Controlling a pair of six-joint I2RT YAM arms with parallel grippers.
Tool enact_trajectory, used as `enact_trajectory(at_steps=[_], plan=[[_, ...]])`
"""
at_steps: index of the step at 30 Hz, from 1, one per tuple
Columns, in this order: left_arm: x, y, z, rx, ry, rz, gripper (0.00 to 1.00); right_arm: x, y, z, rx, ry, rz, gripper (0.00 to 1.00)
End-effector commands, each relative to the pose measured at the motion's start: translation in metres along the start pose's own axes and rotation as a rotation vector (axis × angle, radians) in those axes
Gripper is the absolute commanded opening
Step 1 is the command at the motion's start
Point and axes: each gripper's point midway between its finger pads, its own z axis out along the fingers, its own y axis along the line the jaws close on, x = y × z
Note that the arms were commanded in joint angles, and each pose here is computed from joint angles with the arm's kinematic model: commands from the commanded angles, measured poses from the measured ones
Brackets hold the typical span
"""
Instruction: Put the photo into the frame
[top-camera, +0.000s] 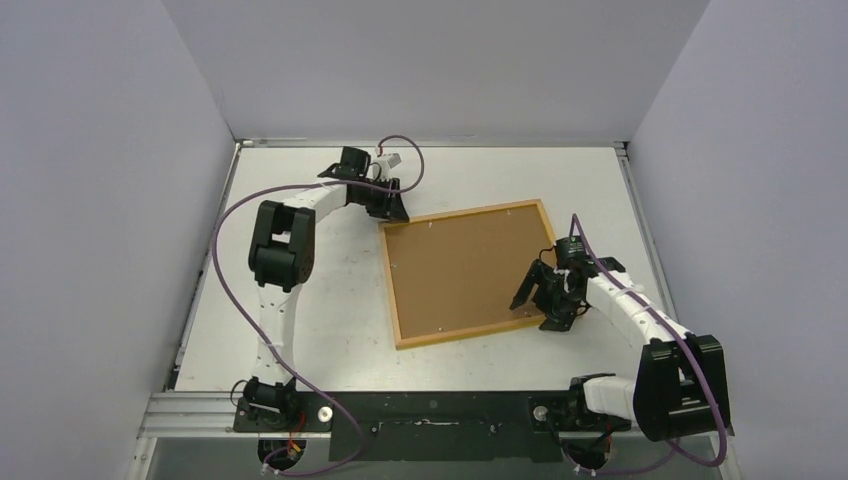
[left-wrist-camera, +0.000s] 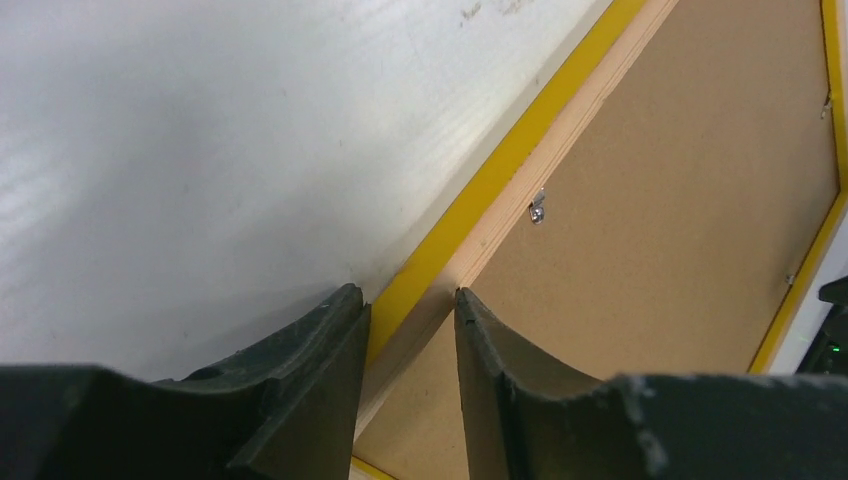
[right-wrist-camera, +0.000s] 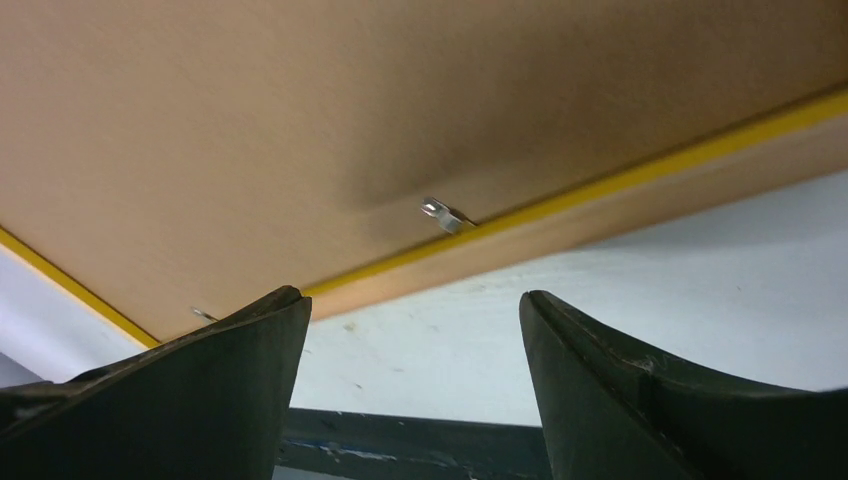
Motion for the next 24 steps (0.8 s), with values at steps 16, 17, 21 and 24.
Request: enact_trajectory(at_steps=[16, 17, 21, 24], plan=[[0.056, 0.020, -0.046, -0.212, -0.010, -0.284, 0.21, -0.060, 0.019, -0.017, 0.004, -0.232, 0.032, 0.78], [0.057, 0.022, -0.045, -0.212, -0.013, -0.299, 0.21, -0.057, 0.016, -0.023, 0.018, -0.231, 0.021, 0.78], [0.051, 0.015, -0.045, -0.165, -0.026, -0.305, 0.21, -0.030, -0.010, -0.034, 0.091, -0.187, 0.010, 0.79], [0.048, 0.013, -0.046, -0.156, -0.028, -0.299, 0.22, -0.012, -0.025, -0.028, 0.112, -0.166, 0.061, 0.79]])
